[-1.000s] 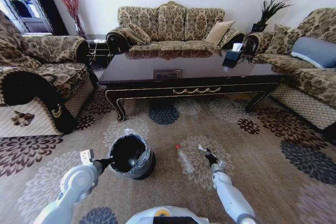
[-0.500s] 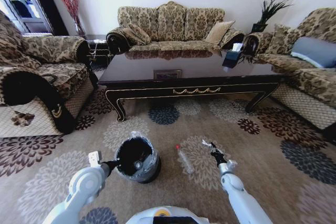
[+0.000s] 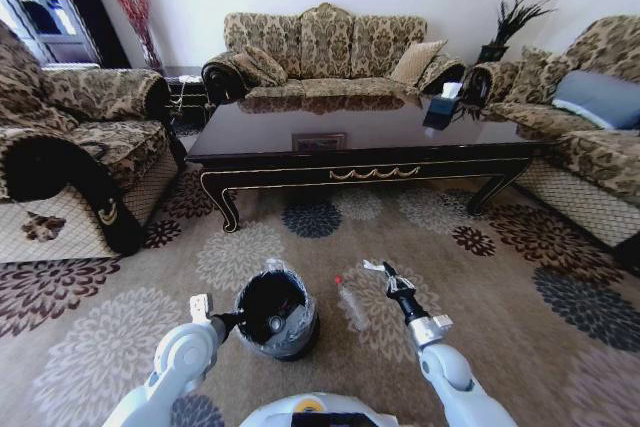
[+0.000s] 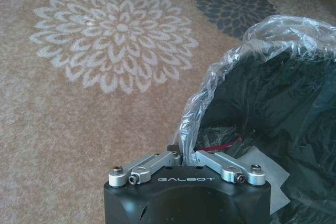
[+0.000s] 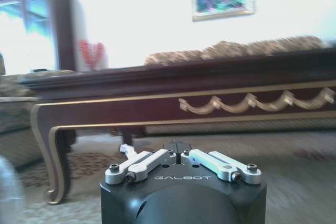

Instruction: Move to the front of the table and pick up the trash from the floor, then place it into the trash bin.

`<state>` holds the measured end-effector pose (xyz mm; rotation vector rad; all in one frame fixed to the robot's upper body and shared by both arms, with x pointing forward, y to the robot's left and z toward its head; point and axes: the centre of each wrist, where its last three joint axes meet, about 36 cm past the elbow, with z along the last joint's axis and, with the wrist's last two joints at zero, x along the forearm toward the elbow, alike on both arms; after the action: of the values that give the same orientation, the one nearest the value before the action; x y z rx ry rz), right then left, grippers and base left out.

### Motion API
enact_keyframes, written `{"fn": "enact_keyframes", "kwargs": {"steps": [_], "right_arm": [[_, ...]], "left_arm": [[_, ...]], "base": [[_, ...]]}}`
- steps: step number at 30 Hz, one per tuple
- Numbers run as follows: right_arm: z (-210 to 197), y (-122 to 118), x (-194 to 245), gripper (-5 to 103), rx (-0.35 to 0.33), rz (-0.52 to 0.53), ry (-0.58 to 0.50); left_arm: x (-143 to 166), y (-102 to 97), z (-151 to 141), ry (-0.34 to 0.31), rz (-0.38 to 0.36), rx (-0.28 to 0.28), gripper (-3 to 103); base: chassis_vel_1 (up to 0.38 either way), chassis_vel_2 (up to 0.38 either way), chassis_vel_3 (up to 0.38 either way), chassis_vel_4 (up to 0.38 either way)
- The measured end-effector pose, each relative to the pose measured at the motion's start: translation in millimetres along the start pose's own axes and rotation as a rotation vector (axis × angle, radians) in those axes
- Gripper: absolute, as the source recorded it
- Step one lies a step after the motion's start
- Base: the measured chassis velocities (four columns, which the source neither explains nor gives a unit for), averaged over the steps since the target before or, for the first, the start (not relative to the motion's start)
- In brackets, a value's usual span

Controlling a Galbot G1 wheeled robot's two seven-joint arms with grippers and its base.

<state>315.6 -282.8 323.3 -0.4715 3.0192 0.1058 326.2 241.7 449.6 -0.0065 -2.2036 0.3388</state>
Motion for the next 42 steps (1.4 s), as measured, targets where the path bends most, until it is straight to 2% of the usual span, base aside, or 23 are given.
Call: {"fn": "enact_keyframes", "kwargs": {"steps": [3,4,8,13,16,24,28,40,42], "right_arm": [[-13.5,23.5,6.1,0,0.072,-0.086,-0.025],[-13.5,23.5,6.1,0,0.072,-0.086,-0.025],[-25.7,49.4,20.0,0,0.160,-0.200,-0.055],[-27.3,69.4,28.7,0,0.213,-0.298,-0.078],[-27.5,75.9,31.5,0,0.229,-0.330,-0.087],[-23.9,90.6,42.1,0,0.355,-0.458,-0.117],[-19.6,97.8,40.7,0,0.374,-0.477,-0.109],[-8.3,118.0,45.6,0,0.349,-0.494,-0.075],[-8.0,119.4,46.8,11,0.342,-0.495,-0.070]], "left_arm": [[-2.7,-3.2,1.5,0.005,0.005,-0.007,0],[-2.7,-3.2,1.5,0.005,0.005,-0.007,0],[-5.1,-7.9,6.0,0.012,0.009,-0.013,0],[-6.8,-11.6,9.8,0.017,0.010,-0.021,0],[-7.2,-13.1,10.9,0.017,0.011,-0.025,0],[-8.8,-21.0,16.4,0.026,0.024,-0.038,0],[-9.7,-24.2,19.8,0.033,0.028,-0.045,0],[-10.4,-27.8,26.5,0.044,0.030,-0.057,0],[-10.4,-27.8,26.7,0.043,0.030,-0.057,0]], "base": [[0.000,0.000,0.000,0.000],[0.000,0.000,0.000,0.000],[0.000,0.000,0.000,0.000],[0.000,0.000,0.000,0.000],[0.000,0.000,0.000,0.000],[0.000,0.000,0.000,0.000],[0.000,0.000,0.000,0.000],[0.000,0.000,0.000,0.000],[0.000,0.000,0.000,0.000]]}}
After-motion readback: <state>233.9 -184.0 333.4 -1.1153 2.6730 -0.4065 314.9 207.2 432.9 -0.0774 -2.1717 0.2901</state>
